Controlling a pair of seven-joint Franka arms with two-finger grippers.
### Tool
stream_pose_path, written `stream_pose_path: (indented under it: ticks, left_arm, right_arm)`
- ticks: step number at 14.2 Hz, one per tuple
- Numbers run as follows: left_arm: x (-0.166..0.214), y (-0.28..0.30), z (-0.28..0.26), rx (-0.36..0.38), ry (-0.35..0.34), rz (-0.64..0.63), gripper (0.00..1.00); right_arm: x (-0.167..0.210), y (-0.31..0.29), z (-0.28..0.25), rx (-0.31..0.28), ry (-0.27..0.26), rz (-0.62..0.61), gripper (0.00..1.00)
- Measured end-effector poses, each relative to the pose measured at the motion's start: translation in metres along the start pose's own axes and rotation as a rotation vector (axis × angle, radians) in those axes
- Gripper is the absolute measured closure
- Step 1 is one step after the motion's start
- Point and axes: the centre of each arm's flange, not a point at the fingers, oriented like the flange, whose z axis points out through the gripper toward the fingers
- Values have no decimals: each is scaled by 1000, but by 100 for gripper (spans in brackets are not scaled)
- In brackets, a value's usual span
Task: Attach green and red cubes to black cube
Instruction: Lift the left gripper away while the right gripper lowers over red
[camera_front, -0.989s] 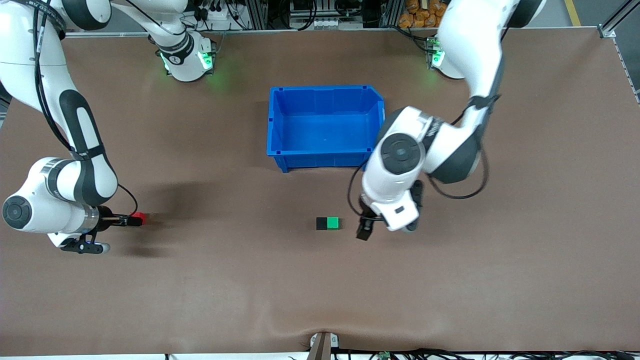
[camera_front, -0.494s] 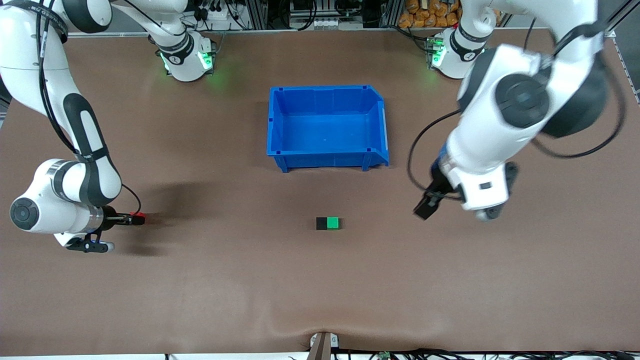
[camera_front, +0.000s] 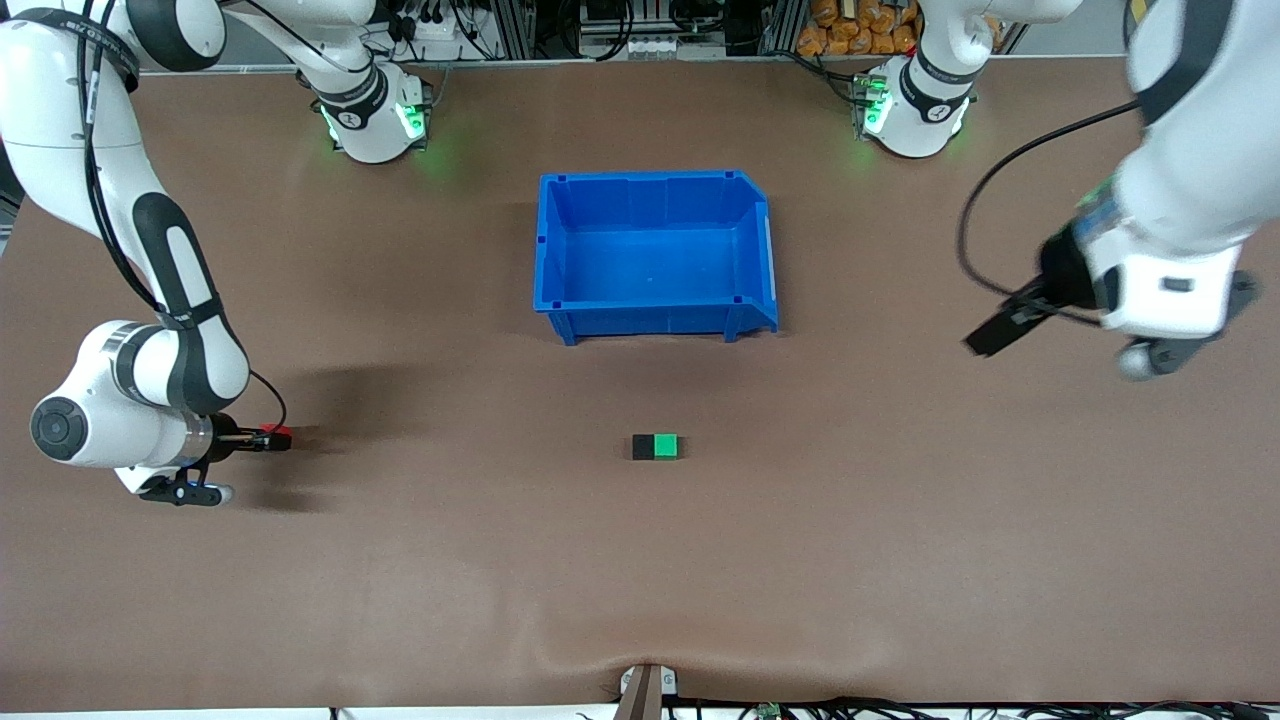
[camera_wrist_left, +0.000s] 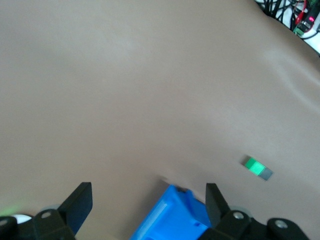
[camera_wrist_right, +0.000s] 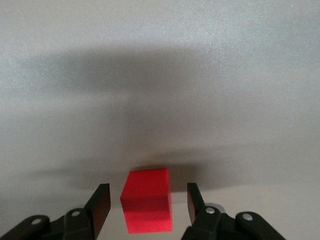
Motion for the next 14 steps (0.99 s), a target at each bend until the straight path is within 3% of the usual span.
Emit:
stream_pose_path:
  ticks: [3, 5, 6, 7, 11, 14]
  left_arm:
    - [11, -39, -13, 4, 2, 143, 0]
    - [6, -51, -12, 12, -9, 173, 0]
    - [2, -55, -10, 20, -15, 188, 0]
    - [-2, -59, -7, 29, -22, 206, 0]
    - [-10, -82, -5, 40, -39, 317, 0]
    - [-4, -113, -10, 35, -39, 408, 0]
  right_arm:
    - [1, 0, 2, -1, 8, 0, 32]
    - [2, 0, 3, -1, 11, 0, 36]
    - [2, 0, 4, -1, 10, 0, 43]
    - [2, 0, 5, -1, 11, 0, 43]
    - [3, 0, 5, -1, 17, 1, 61]
    - [3, 0, 5, 0, 17, 2, 60]
